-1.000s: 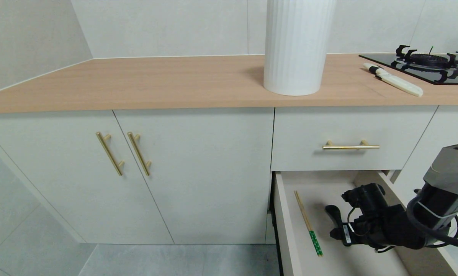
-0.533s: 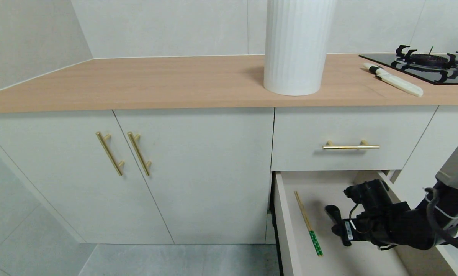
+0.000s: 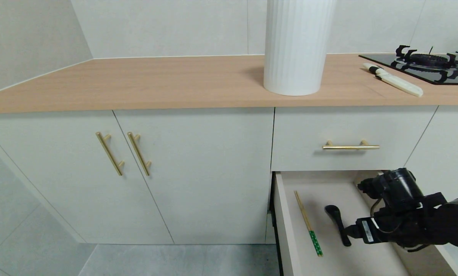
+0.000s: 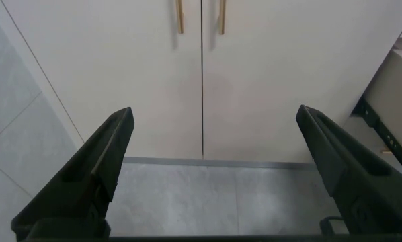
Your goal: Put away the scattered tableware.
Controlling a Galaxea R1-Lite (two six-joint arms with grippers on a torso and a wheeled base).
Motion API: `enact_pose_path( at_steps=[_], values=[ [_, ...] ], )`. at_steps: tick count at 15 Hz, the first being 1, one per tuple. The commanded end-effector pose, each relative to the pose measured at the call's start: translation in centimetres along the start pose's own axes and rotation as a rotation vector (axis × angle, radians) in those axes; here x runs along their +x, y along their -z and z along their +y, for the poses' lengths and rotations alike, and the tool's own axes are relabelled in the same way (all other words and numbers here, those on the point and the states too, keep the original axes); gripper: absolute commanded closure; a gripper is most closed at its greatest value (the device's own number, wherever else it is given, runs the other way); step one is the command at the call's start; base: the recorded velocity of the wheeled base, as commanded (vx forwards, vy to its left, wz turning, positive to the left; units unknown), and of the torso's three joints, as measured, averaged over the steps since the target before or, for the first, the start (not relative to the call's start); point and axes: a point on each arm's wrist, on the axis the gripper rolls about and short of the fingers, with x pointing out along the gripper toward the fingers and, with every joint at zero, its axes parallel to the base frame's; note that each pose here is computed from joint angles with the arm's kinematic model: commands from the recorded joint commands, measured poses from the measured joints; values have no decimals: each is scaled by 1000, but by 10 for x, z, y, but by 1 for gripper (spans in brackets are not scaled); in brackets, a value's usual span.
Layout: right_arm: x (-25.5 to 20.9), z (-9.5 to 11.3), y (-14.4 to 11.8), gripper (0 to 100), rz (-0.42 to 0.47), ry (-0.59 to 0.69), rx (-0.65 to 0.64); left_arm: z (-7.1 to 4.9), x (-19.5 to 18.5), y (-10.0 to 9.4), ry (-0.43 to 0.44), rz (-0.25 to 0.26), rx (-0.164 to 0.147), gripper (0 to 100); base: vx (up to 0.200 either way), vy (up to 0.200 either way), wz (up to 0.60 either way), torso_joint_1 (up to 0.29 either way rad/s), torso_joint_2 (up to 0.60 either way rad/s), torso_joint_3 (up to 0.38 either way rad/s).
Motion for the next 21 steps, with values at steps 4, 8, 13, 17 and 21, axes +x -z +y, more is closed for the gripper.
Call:
enact_pose_path(
  at_steps=[4,8,13,17,21],
  values=[
    [-91,-2,-7,0,-53,-79,-42,0,0,0,0,0,0,0,0,0,0,0,0,0],
    [-110,-6,-6,0,-95,-88,-39,0,0,0,0,0,0,0,0,0,0,0,0,0],
    [-113,-4,-3,0,-90,-95,-54,0,0,0,0,0,0,0,-40,0,0,2,0,0],
    [-112,1,1,0,-77,-109,-78,0,0,0,0,0,0,0,-200,0,0,4,4,2],
    [-112,6,10,0,-24,-114,-135,0,0,0,0,0,0,0,-150,0,0,2,1,1]
  ],
)
